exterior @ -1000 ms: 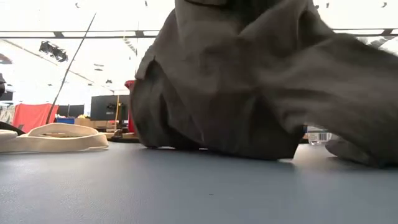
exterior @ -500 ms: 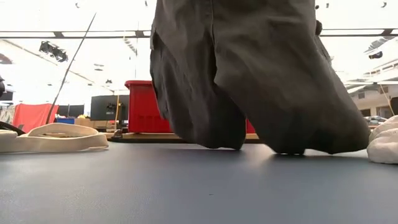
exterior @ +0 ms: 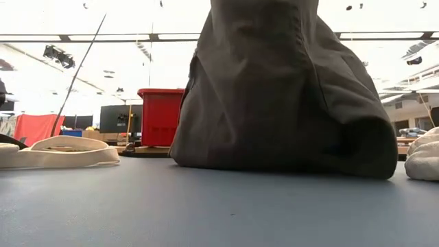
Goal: Fold laundry
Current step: Fold the gray boxer
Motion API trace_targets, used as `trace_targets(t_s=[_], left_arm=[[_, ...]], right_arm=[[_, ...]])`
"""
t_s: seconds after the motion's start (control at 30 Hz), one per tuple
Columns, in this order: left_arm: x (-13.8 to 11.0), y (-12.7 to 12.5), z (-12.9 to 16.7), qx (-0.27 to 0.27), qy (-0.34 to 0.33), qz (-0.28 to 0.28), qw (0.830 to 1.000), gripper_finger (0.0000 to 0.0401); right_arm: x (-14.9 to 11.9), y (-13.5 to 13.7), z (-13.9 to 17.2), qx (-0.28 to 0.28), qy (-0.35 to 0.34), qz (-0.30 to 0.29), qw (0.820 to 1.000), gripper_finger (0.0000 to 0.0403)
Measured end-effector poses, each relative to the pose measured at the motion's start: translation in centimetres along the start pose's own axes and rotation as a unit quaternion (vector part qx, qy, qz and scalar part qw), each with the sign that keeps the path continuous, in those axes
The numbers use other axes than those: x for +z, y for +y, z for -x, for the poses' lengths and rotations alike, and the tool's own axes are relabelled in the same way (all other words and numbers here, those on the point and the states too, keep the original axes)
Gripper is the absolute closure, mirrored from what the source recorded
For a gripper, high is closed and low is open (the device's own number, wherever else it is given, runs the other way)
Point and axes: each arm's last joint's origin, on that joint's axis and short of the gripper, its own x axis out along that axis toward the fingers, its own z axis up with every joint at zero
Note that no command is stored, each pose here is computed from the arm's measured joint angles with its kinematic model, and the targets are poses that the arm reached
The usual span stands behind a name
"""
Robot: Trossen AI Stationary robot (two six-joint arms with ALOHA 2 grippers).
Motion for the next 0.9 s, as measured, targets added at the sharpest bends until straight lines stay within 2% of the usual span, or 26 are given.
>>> trace_targets(t_s=[0.27,0.5,0.73,0.9], left_arm=[[-0.8,0.6,-0.1,0.002,0.01,0.029,1.0,0.0392],[-1.1,1.5,0.5,-0.023,0.013,0.073,0.997,0.0392],[-2.6,1.8,-0.3,-0.04,0.021,0.14,0.989,0.0392],[-3.8,1.4,-1.7,-0.07,0.017,0.171,0.983,0.0392]], right_arm=[[0.1,1.0,-0.9,0.003,0.006,0.001,1.0,0.0324],[0.7,2.4,-1.4,0.029,-0.006,0.009,1.0,0.0241],[0.7,2.9,-2.1,-0.03,0.009,0.049,0.998,0.0153],[0.4,2.8,-2.3,-0.029,0.016,0.046,0.998,0.0117]])
